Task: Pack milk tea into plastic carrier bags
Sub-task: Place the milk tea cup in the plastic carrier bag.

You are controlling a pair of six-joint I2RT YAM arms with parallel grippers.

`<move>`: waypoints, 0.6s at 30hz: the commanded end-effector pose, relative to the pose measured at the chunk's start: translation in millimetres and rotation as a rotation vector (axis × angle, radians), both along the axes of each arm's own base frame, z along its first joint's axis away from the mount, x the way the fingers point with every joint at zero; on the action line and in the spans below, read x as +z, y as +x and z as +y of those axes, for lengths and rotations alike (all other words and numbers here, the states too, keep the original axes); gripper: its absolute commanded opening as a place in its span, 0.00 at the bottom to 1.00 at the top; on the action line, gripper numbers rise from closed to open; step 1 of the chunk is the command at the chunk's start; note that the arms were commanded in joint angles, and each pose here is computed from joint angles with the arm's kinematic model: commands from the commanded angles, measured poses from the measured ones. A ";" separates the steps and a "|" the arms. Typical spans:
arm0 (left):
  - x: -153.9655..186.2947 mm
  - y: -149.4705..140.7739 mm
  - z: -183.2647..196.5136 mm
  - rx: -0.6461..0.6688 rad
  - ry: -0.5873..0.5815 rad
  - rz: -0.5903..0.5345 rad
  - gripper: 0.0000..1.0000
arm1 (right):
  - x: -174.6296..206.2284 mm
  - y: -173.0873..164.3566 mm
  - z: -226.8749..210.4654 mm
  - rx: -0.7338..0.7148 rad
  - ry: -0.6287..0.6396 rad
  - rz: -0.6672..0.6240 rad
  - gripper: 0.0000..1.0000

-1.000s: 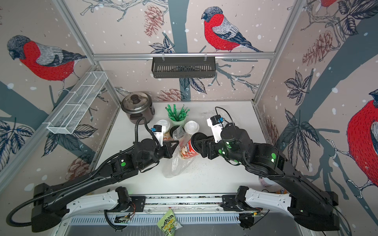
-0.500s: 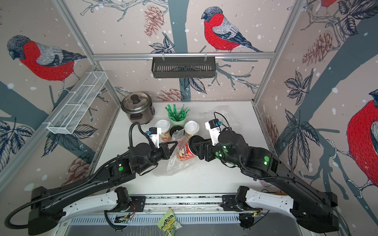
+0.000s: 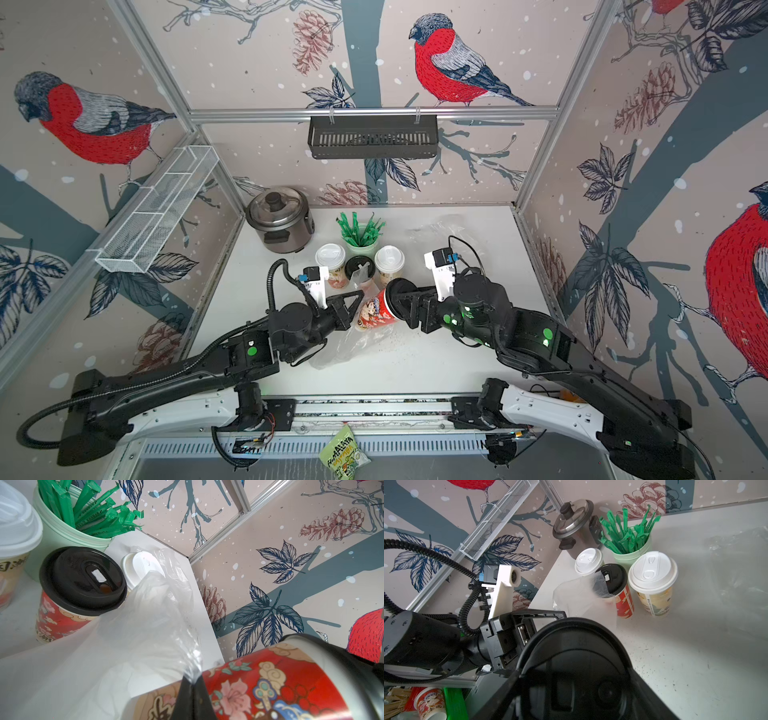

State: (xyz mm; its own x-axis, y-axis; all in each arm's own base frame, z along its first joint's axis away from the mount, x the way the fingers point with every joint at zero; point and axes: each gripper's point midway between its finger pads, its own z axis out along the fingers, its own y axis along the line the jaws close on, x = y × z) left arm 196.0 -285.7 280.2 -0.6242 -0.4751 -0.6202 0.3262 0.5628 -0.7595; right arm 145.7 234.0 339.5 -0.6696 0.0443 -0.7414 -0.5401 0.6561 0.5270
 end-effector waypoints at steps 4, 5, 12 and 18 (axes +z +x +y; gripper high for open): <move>19.9 3.1 5.0 0.041 -0.088 -0.038 0.00 | -3.4 0.4 6.3 0.003 0.042 0.015 0.43; 21.0 2.2 4.5 0.033 -0.088 -0.042 0.00 | -6.3 1.7 4.4 -0.008 0.028 0.017 0.43; 20.8 -2.1 1.0 -0.002 -0.071 -0.046 0.00 | -7.1 3.7 -0.1 -0.028 0.030 0.006 0.43; 21.8 -4.2 -3.8 -0.027 -0.076 -0.055 0.00 | -9.2 3.3 3.2 -0.019 0.041 0.008 0.42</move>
State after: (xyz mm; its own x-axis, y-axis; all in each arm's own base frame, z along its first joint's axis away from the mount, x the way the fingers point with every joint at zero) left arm 192.1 -286.4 289.8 -0.6149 -0.4838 -0.6227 0.3582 0.5321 -0.7671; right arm 145.9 232.3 317.1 -0.6940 0.0439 -0.7186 -0.5118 0.6719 0.5353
